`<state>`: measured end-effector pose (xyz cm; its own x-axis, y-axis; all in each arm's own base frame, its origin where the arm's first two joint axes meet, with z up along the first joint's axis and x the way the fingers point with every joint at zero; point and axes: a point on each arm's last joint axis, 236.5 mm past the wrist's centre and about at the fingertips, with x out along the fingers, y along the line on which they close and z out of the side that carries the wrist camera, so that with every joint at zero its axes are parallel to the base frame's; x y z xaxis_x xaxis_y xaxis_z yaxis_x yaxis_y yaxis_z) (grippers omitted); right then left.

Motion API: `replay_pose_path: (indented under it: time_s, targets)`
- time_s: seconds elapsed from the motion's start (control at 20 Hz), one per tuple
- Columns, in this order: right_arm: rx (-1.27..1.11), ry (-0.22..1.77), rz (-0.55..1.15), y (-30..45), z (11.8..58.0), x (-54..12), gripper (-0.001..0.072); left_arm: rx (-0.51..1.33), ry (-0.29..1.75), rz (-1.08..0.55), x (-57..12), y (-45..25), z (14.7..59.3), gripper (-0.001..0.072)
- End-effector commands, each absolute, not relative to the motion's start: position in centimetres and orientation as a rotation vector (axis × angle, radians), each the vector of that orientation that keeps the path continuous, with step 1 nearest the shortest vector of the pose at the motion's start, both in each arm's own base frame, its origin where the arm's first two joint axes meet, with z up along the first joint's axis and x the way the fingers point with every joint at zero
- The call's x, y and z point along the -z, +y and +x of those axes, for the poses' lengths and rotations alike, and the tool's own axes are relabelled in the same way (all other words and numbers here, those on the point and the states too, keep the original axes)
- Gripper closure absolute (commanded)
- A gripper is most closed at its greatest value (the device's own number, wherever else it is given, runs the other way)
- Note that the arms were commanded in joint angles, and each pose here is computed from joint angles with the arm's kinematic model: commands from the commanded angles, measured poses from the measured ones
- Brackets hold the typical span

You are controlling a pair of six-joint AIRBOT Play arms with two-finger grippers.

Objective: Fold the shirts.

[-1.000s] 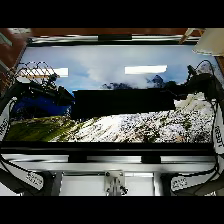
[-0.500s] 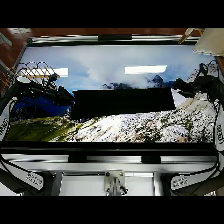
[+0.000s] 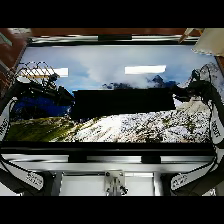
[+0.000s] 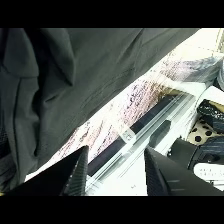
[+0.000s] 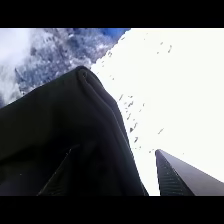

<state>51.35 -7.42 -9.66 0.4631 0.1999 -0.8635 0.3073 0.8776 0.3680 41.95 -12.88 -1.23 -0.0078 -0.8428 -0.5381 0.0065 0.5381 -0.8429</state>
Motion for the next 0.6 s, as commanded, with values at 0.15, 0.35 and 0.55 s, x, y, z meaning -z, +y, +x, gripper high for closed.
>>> replay_pose_path:
  time_s: [0.15,0.35,0.55]
  targets:
    - [-0.036,1.284,0.515,-4.9,47.6,11.0,0.0122,0.789,1.428,-0.773,1.2,-12.9,42.0,0.0266]
    - [-0.09,1.281,0.542,-3.7,47.6,10.4,0.0582,0.807,1.404,-0.806,0.5,-13.3,42.4,0.0386]
    - [-0.12,1.2,0.559,-3.0,48.6,6.9,0.0654,0.869,1.281,-0.851,-2.3,-14.5,43.9,0.0583]
